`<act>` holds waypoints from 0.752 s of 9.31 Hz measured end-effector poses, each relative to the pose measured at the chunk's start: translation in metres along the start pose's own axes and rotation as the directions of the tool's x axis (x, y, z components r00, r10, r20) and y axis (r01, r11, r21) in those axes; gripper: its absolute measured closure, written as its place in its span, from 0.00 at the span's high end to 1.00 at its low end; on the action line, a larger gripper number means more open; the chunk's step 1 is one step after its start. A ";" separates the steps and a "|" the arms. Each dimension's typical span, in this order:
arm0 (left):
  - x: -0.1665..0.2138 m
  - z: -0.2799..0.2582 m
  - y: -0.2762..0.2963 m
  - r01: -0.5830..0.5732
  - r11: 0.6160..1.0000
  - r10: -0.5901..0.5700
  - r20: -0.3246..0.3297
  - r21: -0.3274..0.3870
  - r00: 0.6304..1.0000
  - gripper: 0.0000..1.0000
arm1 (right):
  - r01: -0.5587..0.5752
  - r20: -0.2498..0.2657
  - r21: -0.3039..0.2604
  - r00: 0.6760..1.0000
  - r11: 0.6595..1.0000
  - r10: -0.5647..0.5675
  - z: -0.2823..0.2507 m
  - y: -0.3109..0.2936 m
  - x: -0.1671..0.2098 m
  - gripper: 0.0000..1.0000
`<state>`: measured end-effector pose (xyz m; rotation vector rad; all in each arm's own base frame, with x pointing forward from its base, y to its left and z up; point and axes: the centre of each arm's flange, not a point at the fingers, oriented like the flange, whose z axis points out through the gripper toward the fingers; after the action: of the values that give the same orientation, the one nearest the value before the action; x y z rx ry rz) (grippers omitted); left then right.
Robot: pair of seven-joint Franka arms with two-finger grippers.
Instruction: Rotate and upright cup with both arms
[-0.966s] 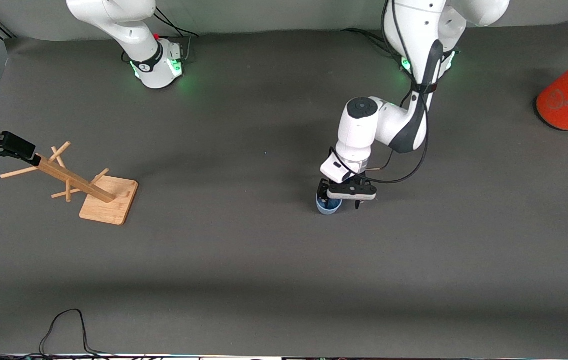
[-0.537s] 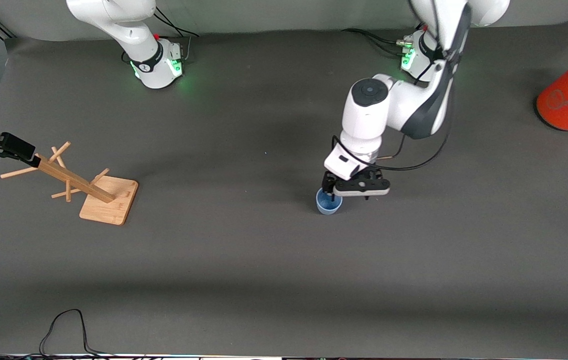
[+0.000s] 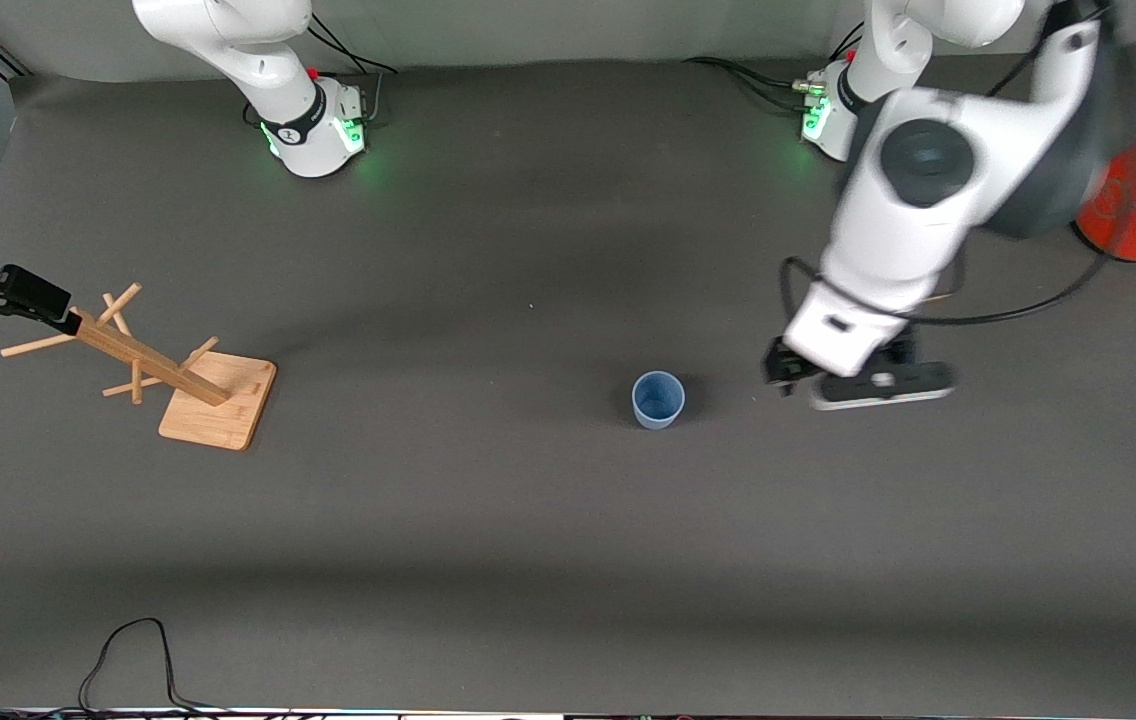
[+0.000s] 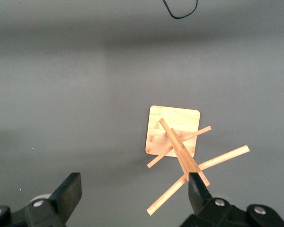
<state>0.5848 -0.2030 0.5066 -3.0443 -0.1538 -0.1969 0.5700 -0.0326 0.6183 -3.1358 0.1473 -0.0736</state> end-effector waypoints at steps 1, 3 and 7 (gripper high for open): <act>0.011 -0.013 -0.051 -0.016 1.000 0.016 0.033 0.005 0.999 1.00 | 0.000 -0.001 0.000 1.000 1.000 0.000 0.000 0.000 0.000 1.00; 0.018 -0.029 -0.156 -0.030 1.000 0.030 0.118 -0.005 0.992 1.00 | -0.001 0.001 0.000 1.000 1.000 0.001 0.001 0.001 0.000 1.00; -0.011 -0.089 -0.233 -0.015 1.000 0.018 0.140 -0.019 0.990 1.00 | -0.003 0.000 0.000 1.000 1.000 0.003 0.001 0.002 0.000 1.00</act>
<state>0.5385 0.0191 0.6113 -3.0755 -0.1368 0.0179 0.5702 -0.0343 0.6169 -3.1357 0.1519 -0.0738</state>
